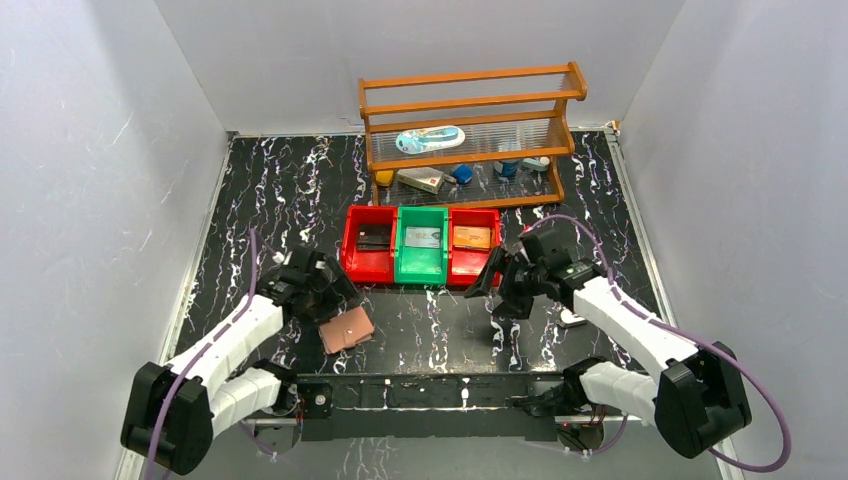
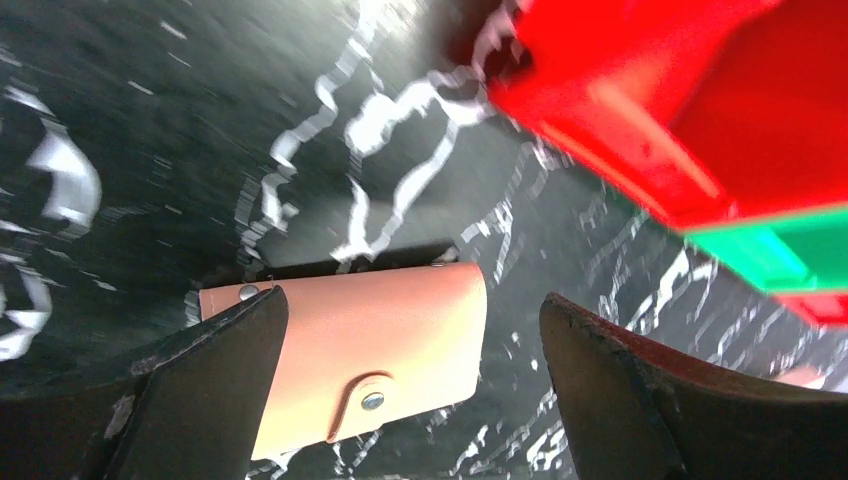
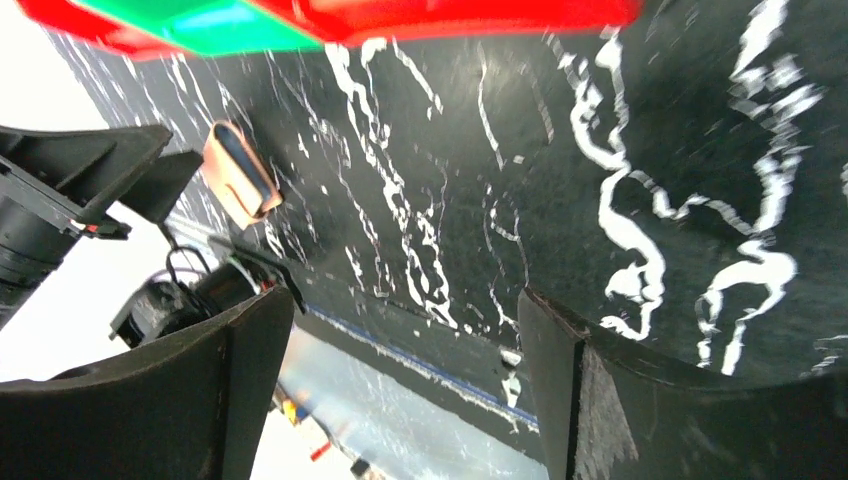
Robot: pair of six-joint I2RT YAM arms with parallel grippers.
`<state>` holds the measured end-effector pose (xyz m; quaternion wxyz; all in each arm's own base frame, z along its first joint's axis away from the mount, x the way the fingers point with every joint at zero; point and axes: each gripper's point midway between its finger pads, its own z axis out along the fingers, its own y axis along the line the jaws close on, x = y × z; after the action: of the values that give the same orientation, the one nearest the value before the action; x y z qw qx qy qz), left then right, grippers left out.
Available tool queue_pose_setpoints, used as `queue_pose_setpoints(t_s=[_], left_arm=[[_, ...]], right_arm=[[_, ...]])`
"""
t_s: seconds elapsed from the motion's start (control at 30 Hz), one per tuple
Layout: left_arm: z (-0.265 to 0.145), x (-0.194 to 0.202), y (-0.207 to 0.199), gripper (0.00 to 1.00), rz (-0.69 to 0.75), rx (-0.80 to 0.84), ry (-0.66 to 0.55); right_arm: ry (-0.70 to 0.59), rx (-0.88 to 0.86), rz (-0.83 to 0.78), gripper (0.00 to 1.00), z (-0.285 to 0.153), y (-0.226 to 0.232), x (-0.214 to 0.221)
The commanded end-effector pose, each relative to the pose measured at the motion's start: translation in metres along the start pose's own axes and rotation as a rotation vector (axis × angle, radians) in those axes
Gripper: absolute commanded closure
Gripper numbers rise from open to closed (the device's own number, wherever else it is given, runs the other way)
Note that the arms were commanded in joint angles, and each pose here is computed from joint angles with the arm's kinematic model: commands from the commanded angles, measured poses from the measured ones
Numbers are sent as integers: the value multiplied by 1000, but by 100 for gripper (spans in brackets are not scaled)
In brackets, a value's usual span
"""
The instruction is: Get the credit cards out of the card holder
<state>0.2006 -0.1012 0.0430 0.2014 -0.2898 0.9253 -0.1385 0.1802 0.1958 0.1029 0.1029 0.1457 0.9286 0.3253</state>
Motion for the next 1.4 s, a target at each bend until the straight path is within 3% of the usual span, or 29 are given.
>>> queue_pose_setpoints(t_s=[0.0,0.23,0.53,0.7,1.07,1.23,1.37], left_arm=[[-7,59,-9,4,18,16,185],[-17,78,-18,4,111,51,187],[-44,29,-5,2,227,-22,-48],[-43,27,9,2,250,-55,-68],[-27,57,1,9,241,25,65],[-23,83,-5,21,236,104,186],[-23,109,-29,35,200,272,315]], right_arm=[[9,-78,17,10,13,23,21],[21,-63,-7,19,41,44,64],[86,-221,-111,30,87,113,146],[105,-242,-135,38,114,136,168],[162,-178,-19,48,143,121,176],[166,-211,11,52,142,113,158],[170,-170,-4,55,140,105,143]])
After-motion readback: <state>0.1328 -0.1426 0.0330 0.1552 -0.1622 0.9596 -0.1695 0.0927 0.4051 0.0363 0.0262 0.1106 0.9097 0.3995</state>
